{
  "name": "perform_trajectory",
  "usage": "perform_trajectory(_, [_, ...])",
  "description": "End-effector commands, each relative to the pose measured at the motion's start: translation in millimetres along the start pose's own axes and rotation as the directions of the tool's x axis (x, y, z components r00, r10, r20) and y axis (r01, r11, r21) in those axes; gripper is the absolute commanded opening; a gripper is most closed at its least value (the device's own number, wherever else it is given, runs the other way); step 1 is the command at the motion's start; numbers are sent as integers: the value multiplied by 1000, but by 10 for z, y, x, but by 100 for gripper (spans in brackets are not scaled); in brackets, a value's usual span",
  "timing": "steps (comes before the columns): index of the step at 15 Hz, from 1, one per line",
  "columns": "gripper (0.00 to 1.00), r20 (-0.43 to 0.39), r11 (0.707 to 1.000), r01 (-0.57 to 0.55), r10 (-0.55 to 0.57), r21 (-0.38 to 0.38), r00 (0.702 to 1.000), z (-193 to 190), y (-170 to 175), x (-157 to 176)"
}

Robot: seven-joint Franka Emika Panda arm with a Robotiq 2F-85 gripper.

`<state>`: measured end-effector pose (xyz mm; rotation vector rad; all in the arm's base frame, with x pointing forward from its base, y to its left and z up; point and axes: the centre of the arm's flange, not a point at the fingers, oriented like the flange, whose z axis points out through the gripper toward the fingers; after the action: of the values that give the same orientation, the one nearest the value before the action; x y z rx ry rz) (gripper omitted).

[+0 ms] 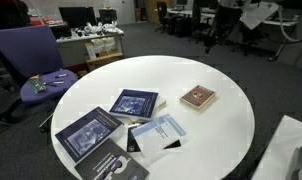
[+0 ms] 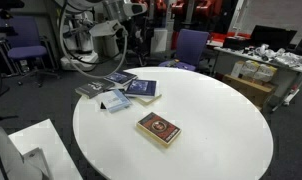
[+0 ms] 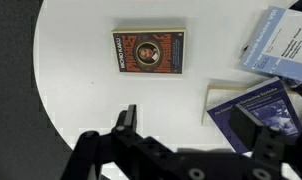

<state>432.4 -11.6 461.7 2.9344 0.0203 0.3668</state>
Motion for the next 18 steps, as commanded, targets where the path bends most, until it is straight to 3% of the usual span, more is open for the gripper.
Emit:
perform_trajectory(1, [100,1,1000,0,0,0,1000,3,0,0])
perform_trajectory(5, [100,1,1000,0,0,0,1000,3,-1,0])
perform_trajectory(8, [100,5,996,-86,86,29,996,73,-68,-49])
perform_trajectory(15, [100,197,971,-169,136,167,971,759,-747,-323])
perform_trajectory(16, [100,187,979,-151,124,137,975,654,-586,-252])
perform_trajectory(18, [100,220,978,-146,111,149,969,763,-722,-305])
